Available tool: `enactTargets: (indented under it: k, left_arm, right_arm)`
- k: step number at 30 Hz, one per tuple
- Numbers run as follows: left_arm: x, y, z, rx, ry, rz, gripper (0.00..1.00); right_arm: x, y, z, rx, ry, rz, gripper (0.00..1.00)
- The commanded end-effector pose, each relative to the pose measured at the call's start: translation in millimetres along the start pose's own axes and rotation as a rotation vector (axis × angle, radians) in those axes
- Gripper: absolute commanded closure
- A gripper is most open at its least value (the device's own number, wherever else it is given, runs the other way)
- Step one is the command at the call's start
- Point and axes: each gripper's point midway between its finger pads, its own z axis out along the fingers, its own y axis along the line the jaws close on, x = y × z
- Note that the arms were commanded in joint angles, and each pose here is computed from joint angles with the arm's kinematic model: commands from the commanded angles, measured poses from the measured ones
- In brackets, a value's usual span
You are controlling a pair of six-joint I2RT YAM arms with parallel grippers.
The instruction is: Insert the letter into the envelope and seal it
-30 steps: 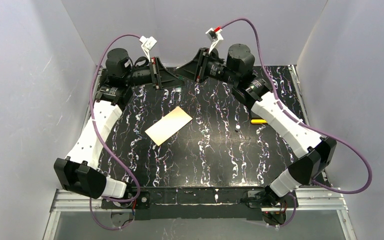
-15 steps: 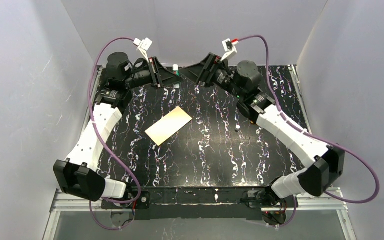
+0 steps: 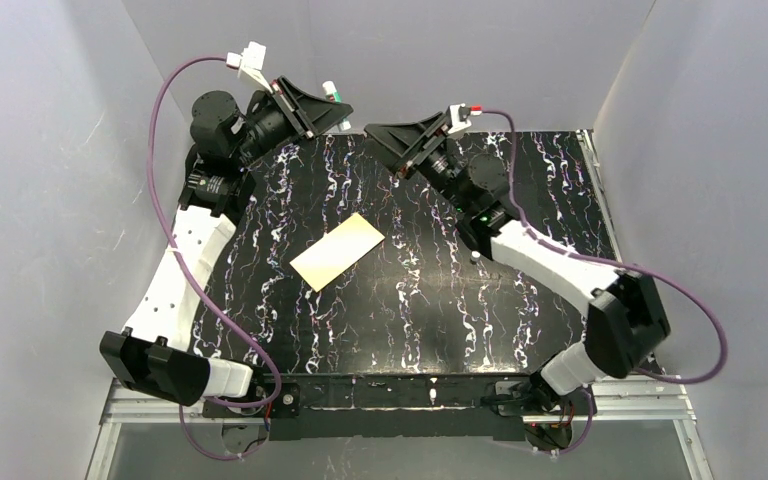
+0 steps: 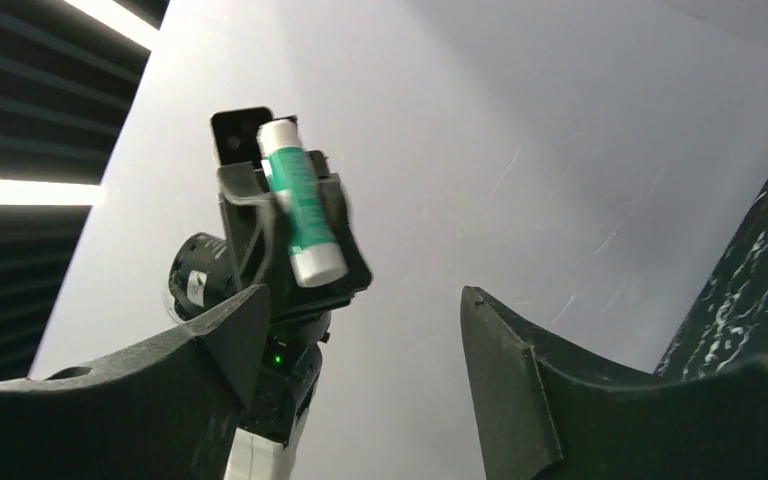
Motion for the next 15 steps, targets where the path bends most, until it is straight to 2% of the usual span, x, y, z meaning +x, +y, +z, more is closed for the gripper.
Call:
enactTargets:
  k: [1,3,6,15]
  left_arm:
    - [-30,-29,-3,0.052,-0.137,-0.1,1.0]
    - [-36,-30,-2,0.064,-0.173,-0.114,1.0]
    - [-37,-28,-1,0.06,-0.186,-0.113,1.0]
    - [-37,-21,3,0.054,-0.189,-0.105,1.0]
  right_arm:
    - [-6,52,18,-0.217,-0.006,0.15,0.25]
    - [-7,61,25,-0.25,-0.01,0.15,0.3]
    - [-9,71,30,-0.302,-0.02,0.162,0.32]
    - [5,61,33,-0.334,-0.013,0.256,0.37]
